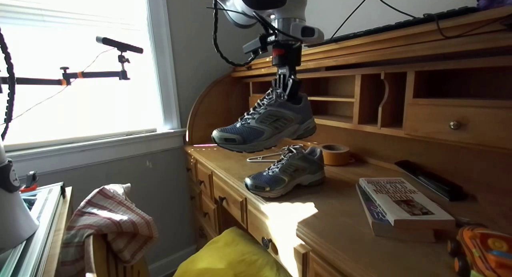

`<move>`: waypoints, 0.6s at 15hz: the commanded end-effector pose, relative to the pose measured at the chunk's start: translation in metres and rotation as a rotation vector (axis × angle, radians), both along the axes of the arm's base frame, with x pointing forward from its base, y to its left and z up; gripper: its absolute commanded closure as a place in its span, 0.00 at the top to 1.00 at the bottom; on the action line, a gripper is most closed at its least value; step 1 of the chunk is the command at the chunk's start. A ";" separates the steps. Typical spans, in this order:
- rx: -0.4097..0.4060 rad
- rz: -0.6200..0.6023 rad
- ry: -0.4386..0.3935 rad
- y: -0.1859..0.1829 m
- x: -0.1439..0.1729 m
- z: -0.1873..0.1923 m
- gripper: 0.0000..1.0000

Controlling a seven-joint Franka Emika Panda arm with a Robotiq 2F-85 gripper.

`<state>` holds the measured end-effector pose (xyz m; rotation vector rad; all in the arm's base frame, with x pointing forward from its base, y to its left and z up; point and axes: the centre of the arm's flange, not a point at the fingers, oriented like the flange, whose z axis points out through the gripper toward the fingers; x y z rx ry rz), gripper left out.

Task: Move the pair of shoes sightly to the left then move the shoe on the left to the right side

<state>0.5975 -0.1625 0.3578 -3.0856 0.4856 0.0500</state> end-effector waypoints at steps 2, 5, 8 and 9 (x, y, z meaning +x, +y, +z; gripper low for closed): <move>-0.025 0.048 -0.061 -0.039 -0.010 -0.006 0.03; -0.037 0.054 -0.090 -0.058 -0.006 -0.015 0.03; -0.038 0.069 -0.106 -0.068 0.002 -0.030 0.03; -0.040 0.078 -0.108 -0.070 0.005 -0.036 0.03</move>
